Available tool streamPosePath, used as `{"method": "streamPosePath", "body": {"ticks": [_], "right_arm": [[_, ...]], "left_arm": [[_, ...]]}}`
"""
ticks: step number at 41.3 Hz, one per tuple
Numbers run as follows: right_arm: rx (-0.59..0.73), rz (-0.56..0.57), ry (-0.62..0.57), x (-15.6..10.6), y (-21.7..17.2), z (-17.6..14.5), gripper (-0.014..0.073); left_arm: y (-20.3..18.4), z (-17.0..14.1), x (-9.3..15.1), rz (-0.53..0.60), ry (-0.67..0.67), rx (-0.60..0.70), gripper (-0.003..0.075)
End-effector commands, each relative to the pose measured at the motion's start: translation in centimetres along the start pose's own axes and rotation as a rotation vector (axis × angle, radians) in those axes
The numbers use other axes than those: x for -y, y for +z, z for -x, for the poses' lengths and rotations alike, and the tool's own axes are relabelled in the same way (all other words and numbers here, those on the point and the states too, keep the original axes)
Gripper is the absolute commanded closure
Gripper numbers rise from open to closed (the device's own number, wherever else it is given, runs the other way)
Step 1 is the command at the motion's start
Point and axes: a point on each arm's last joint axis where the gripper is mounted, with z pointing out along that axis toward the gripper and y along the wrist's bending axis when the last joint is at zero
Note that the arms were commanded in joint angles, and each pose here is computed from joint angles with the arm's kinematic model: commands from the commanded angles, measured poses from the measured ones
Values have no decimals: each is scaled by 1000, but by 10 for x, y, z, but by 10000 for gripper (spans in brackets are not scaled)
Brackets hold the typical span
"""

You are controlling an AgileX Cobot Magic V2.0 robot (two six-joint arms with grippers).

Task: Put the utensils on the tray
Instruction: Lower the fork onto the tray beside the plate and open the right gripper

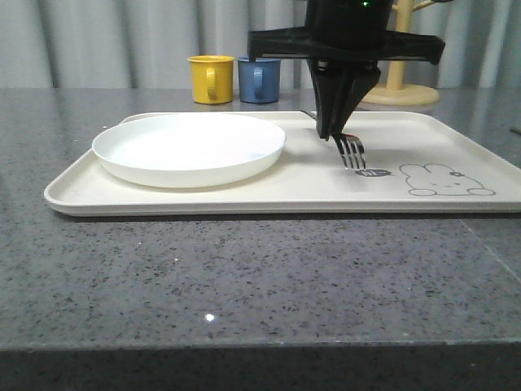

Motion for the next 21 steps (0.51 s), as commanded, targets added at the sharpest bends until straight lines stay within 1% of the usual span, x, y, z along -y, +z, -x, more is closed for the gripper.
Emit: {"method": "streamPosePath", "body": {"ticks": [1,9,18,21], "right_arm": [[94,46,25,-1,-28,8,692],[69,65,38,-5,-18,8,628],[39,60,42,-6,-6,8,621],[44,63,43,-6,-8,8,585]], "left_arm": [[-1,15,-2,16,-11,96,739],[-1,15,-2,16,-11,96,739],[-1,15,-2,16,-11,96,739],[-1,15,-2,16,-11,96,739]]}}
